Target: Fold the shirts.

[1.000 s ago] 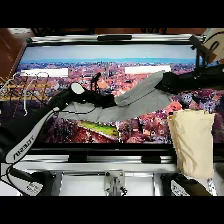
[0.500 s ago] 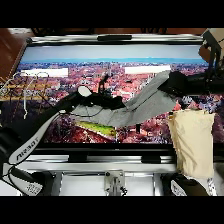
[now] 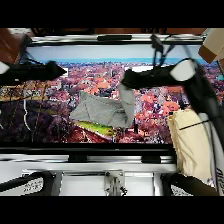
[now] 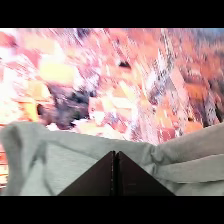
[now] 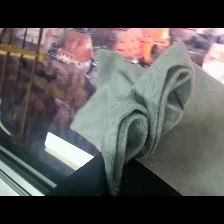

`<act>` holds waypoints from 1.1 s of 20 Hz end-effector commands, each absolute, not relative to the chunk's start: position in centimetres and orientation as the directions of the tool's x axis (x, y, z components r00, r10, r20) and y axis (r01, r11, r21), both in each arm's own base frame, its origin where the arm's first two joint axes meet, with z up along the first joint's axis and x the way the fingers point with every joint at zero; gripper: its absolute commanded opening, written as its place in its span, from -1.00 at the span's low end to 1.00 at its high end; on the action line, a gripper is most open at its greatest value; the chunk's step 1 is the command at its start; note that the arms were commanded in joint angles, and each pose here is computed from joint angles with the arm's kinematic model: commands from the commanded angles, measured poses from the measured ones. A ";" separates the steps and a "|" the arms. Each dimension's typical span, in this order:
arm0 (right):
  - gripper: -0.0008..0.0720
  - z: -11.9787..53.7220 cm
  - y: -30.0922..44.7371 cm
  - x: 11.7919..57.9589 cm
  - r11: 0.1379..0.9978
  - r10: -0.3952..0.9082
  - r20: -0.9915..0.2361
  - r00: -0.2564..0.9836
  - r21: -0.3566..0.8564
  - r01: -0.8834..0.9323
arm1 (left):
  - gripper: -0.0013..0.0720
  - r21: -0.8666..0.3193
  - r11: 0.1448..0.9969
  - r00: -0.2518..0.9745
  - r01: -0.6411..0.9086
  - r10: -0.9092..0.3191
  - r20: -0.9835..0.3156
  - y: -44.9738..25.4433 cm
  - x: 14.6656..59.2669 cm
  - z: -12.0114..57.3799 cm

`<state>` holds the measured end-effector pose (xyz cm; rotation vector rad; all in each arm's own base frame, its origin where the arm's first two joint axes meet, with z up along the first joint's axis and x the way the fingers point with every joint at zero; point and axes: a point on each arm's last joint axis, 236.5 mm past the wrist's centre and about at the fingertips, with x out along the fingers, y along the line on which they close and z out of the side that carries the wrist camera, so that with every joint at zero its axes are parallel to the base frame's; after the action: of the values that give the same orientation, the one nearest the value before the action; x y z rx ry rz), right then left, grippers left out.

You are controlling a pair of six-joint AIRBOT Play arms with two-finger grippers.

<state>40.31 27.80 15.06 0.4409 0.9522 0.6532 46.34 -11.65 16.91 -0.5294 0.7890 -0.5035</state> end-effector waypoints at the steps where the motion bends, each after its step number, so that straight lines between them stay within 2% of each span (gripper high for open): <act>1: -0.79 12.6 36.5 42.2 0.650 0.747 -0.487 0.452 0.678 -0.344 | -0.85 -0.569 0.808 0.721 0.150 -0.483 -0.496 -3.7 44.2 21.5; 8: -0.79 3.7 45.1 40.3 0.569 0.797 -0.484 0.362 0.803 -0.178 | -0.85 -0.567 0.810 0.701 0.146 -0.490 -0.518 -2.9 42.0 21.8; 9: -0.71 3.3 45.7 39.9 0.553 0.805 -0.479 0.351 0.819 -0.151 | -0.85 -0.570 0.807 0.693 0.152 -0.498 -0.521 -3.4 42.0 21.6; 10: -0.29 3.1 46.2 39.7 0.539 0.812 -0.471 0.344 0.832 -0.131 | -0.85 -0.573 0.805 0.684 0.157 -0.507 -0.525 -3.9 41.9 21.2; 11: 0.46 3.3 46.5 39.5 0.526 0.818 -0.463 0.341 0.842 -0.120 | -0.85 -0.571 0.804 0.676 0.166 -0.515 -0.528 -4.4 41.9 20.9; 12: 0.53 3.8 46.3 39.6 0.523 0.821 -0.456 0.345 0.842 -0.132 | -0.85 -0.575 0.801 0.668 0.168 -0.521 -0.531 -4.8 41.9 20.5; 15: 0.53 6.5 44.1 40.2 0.528 0.830 -0.443 0.339 0.820 -0.221 | -0.85 -0.582 0.796 0.650 0.167 -0.533 -0.541 -5.4 41.7 19.7; 17: 0.53 7.4 40.2 40.6 0.585 0.805 -0.504 0.312 0.762 -0.277 | -0.85 -0.578 0.799 0.650 0.164 -0.528 -0.546 -5.3 41.7 19.6; 19: 0.53 5.8 33.5 40.8 0.713 0.701 -0.660 0.271 0.646 -0.272 | -0.85 -0.575 0.801 0.650 0.168 -0.529 -0.546 -5.3 41.7 19.6; 20: 0.53 3.8 28.8 40.5 0.807 0.588 -0.773 0.236 0.546 -0.224 | -0.85 -0.571 0.802 0.650 0.173 -0.529 -0.546 -5.3 41.7 19.6; 21: 0.53 1.3 22.9 39.6 0.904 0.422 -0.890 0.174 0.400 -0.147 | -0.85 -0.571 0.802 0.650 0.173 -0.529 -0.546 -5.3 41.7 19.6; 22: 0.53 -0.7 17.7 38.3 0.960 0.277 -0.956 0.094 0.270 -0.079 | -0.85 -0.571 0.802 0.649 0.173 -0.529 -0.547 -5.3 41.6 19.6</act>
<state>41.24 31.53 4.17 0.4361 1.1612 0.6195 41.69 -5.24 19.64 -0.5109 0.7662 -0.4159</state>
